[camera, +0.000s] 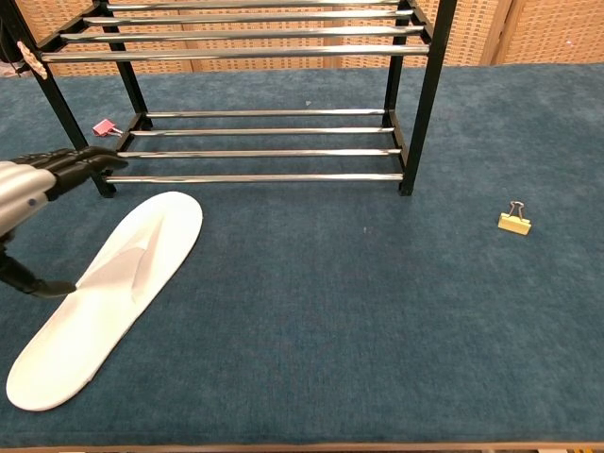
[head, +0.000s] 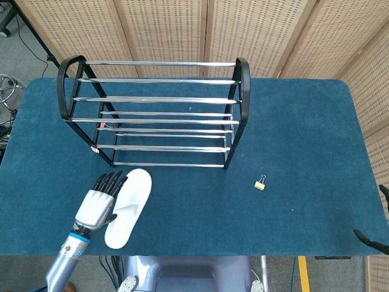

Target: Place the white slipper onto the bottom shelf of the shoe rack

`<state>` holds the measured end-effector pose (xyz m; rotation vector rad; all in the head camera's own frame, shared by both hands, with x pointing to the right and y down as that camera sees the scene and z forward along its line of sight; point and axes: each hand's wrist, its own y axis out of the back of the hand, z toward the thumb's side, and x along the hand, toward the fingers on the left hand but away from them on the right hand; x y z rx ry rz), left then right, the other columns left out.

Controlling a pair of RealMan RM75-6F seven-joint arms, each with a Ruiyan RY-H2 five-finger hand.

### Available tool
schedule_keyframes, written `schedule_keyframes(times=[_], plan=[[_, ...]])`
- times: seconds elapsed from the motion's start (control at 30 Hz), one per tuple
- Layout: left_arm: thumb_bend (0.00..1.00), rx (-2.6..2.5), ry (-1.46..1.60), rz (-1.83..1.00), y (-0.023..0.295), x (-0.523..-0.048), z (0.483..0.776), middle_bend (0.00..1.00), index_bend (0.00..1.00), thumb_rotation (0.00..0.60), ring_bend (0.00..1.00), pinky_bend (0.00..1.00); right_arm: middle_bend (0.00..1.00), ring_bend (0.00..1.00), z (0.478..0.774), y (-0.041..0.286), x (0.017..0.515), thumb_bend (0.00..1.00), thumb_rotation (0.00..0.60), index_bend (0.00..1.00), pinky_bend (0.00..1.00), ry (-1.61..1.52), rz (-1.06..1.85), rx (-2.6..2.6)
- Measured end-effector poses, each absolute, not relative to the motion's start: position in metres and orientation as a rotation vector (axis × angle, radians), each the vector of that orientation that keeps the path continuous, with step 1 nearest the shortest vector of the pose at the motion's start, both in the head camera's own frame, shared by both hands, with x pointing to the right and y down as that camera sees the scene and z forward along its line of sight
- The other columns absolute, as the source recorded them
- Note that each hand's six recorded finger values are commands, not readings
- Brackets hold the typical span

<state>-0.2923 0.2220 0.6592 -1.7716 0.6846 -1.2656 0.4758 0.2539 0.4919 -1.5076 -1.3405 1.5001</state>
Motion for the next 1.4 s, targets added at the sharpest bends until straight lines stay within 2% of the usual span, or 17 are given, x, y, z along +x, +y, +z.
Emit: schedule_keyframes(times=[0.33, 0.47, 0.67, 0.8, 1.0, 1.1, 1.23, 1.4], plan=[[0.09, -1.762, 0.682, -1.232, 0.212, -0.269, 0.679, 0.0, 0.02, 0.6, 0.02, 0.19, 0.0, 0.0, 0.493, 0.253, 0.478, 0.0, 0.6, 0.0, 0.0, -1.342, 1.506, -1.507], [0.11, -1.761, 0.675, -1.222, 0.211, -0.265, 0.682, 0.02, 0.11, 0.6, 0.07, 0.25, 0.0, 0.0, 0.493, 0.253, 0.477, 0.0, 0.6, 0.0, 0.0, -1.338, 1.51, -1.508], [0.27, -1.738, 0.662, -1.209, 0.212, -0.264, 0.687, 0.15, 0.24, 0.6, 0.2, 0.35, 0.0, 0.0, 0.492, 0.253, 0.478, 0.0, 0.6, 0.0, 0.0, -1.345, 1.508, -1.506], [0.32, -1.731, 0.67, -1.196, 0.214, -0.266, 0.688, 0.34, 0.41, 0.6, 0.34, 0.4, 0.0, 0.0, 0.493, 0.253, 0.479, 0.0, 0.6, 0.0, 0.0, -1.345, 1.509, -1.507], [0.41, -1.718, 0.685, -1.159, 0.214, -0.267, 0.689, 0.47, 0.58, 0.6, 0.46, 0.53, 0.0, 0.0, 0.494, 0.254, 0.477, 0.0, 0.6, 0.0, 0.0, -1.338, 1.51, -1.511], [0.45, -1.721, 0.7, -1.136, 0.214, -0.267, 0.688, 0.52, 0.63, 0.6, 0.5, 0.59, 0.0, 0.0, 0.494, 0.253, 0.477, 0.0, 0.6, 0.0, 0.0, -1.34, 1.511, -1.509], [0.5, -1.72, 0.709, -1.111, 0.214, -0.268, 0.688, 0.55, 0.67, 0.6, 0.52, 0.61, 0.0, 0.0, 0.494, 0.254, 0.477, 0.0, 0.6, 0.0, 0.0, -1.336, 1.513, -1.511], [0.51, -1.724, 0.725, -1.094, 0.212, -0.269, 0.688, 0.57, 0.7, 0.6, 0.54, 0.63, 0.0, 0.0, 0.495, 0.254, 0.476, 0.0, 0.6, 0.0, 0.0, -1.333, 1.514, -1.512]])
